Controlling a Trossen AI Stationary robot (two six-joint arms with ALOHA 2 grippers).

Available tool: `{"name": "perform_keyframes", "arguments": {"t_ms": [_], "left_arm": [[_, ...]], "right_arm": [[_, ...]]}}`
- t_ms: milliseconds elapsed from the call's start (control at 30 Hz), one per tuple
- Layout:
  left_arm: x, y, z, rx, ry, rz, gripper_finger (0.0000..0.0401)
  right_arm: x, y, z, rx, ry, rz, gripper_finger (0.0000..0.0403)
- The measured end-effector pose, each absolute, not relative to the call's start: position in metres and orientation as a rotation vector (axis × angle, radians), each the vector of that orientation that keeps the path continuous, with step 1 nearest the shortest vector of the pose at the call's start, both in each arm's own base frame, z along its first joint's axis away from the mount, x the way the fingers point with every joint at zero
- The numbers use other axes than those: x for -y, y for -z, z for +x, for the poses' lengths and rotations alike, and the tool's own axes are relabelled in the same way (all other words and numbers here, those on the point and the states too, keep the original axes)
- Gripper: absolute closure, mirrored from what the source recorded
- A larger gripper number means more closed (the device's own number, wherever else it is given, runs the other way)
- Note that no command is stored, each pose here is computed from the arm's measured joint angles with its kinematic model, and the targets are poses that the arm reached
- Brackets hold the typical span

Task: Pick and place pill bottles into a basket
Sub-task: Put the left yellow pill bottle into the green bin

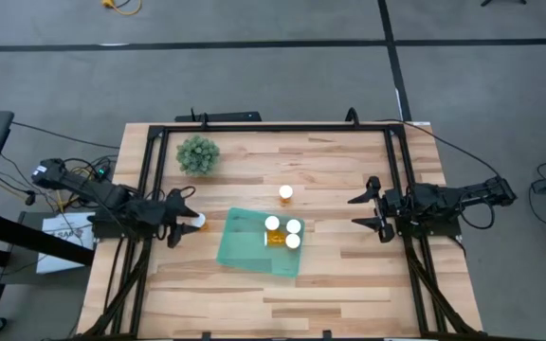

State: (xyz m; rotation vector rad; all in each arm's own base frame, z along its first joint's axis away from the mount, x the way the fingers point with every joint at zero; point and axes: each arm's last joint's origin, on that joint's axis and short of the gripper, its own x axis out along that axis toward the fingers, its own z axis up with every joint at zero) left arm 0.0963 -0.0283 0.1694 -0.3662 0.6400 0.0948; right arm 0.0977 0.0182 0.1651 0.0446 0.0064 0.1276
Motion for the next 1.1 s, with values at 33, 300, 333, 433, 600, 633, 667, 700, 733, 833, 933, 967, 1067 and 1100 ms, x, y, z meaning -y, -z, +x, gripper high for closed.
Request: {"name": "perform_keyframes", "arguments": {"t_ms": [33, 300, 333, 433, 600, 633, 667, 700, 733, 833, 933, 967, 1067, 1100], "left_arm": [[0.029, -0.171, 0.096, -0.636, -0.09, -0.373, 0.0171], [0.03, -0.17, 0.1, -0.663, -0.101, -0.335, 0.0134], [0.03, -0.169, 0.102, -0.678, -0.108, -0.321, 0.0132], [0.031, -0.163, 0.106, -0.731, -0.136, -0.275, 0.0131], [0.034, -0.158, 0.114, -0.784, -0.164, -0.228, 0.0131], [0.034, -0.159, 0.115, -0.789, -0.173, -0.218, 0.0131], [0.033, -0.16, 0.115, -0.792, -0.183, -0.203, 0.0131], [0.033, -0.162, 0.115, -0.789, -0.193, -0.186, 0.0131], [0.033, -0.164, 0.116, -0.783, -0.201, -0.173, 0.0131], [0.033, -0.171, 0.118, -0.761, -0.211, -0.152, 0.013], [0.033, -0.173, 0.118, -0.747, -0.216, -0.151, 0.013], [0.033, -0.173, 0.118, -0.746, -0.216, -0.151, 0.013], [0.033, -0.173, 0.119, -0.744, -0.219, -0.151, 0.013], [0.033, -0.173, 0.119, -0.743, -0.219, -0.151, 0.013]], "right_arm": [[-0.018, -0.165, 0.098, -0.007, -0.128, 0.045, 0.0143], [-0.018, -0.165, 0.098, -0.007, -0.127, 0.045, 0.0143], [-0.018, -0.165, 0.098, -0.007, -0.128, 0.045, 0.0143], [-0.018, -0.165, 0.098, -0.007, -0.128, 0.045, 0.0143], [-0.018, -0.165, 0.098, -0.006, -0.128, 0.045, 0.0143], [-0.018, -0.165, 0.098, -0.007, -0.128, 0.045, 0.0143], [-0.018, -0.165, 0.098, -0.006, -0.128, 0.045, 0.0143], [-0.018, -0.165, 0.098, -0.006, -0.128, 0.045, 0.0143], [-0.018, -0.165, 0.098, -0.007, -0.128, 0.044, 0.0143], [-0.018, -0.165, 0.098, -0.006, -0.127, 0.045, 0.0143], [-0.018, -0.165, 0.098, -0.006, -0.128, 0.045, 0.0143], [-0.018, -0.165, 0.098, -0.006, -0.128, 0.045, 0.0143], [-0.018, -0.165, 0.098, -0.006, -0.127, 0.045, 0.0143], [-0.018, -0.165, 0.098, -0.007, -0.128, 0.044, 0.0143]]}}
